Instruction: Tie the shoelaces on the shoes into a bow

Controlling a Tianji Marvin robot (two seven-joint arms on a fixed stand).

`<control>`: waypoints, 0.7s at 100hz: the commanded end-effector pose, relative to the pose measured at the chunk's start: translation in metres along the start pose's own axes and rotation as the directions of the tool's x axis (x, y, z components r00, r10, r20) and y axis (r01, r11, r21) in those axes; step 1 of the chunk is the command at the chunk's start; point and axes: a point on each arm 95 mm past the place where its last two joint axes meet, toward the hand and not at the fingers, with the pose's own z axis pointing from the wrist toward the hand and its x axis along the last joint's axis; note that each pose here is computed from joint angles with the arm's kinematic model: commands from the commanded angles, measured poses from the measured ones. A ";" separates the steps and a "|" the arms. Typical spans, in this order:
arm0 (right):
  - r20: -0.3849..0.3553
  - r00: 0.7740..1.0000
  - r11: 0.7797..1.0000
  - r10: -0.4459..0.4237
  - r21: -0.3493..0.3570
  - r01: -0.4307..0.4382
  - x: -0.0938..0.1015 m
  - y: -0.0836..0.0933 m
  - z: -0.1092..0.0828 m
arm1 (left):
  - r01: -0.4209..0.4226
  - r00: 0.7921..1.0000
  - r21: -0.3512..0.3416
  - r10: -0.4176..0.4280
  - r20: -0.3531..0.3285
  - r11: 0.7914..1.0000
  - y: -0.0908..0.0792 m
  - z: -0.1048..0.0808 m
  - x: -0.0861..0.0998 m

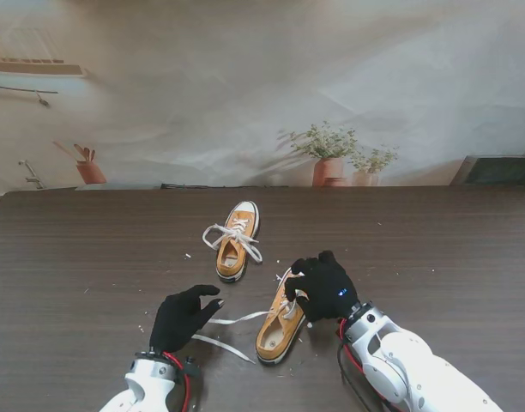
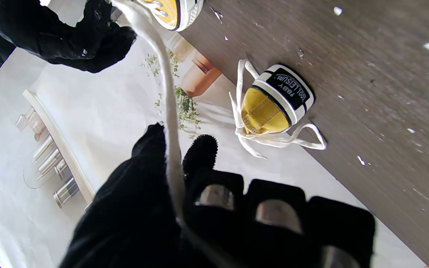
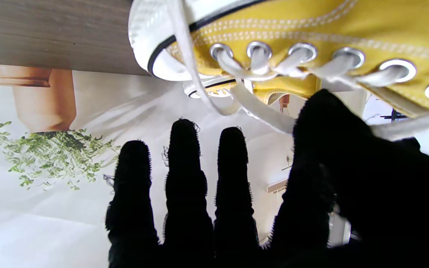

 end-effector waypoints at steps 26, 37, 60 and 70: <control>-0.043 0.995 0.994 0.093 -0.044 -0.095 0.010 0.009 -0.007 | 0.018 0.999 -0.021 -0.019 -0.029 1.000 0.001 0.005 0.011; -0.052 0.985 0.984 0.163 -0.067 -0.167 0.013 0.010 -0.013 | 0.023 0.999 -0.027 -0.024 -0.034 0.999 0.002 0.006 0.012; 0.008 0.916 0.912 0.401 -0.094 -0.399 0.022 0.011 -0.019 | 0.032 0.999 -0.037 -0.034 -0.040 0.999 0.005 0.006 0.015; 0.046 0.882 0.879 0.470 -0.117 -0.462 0.023 0.010 -0.018 | 0.032 0.999 -0.038 -0.034 -0.043 0.999 0.005 0.006 0.014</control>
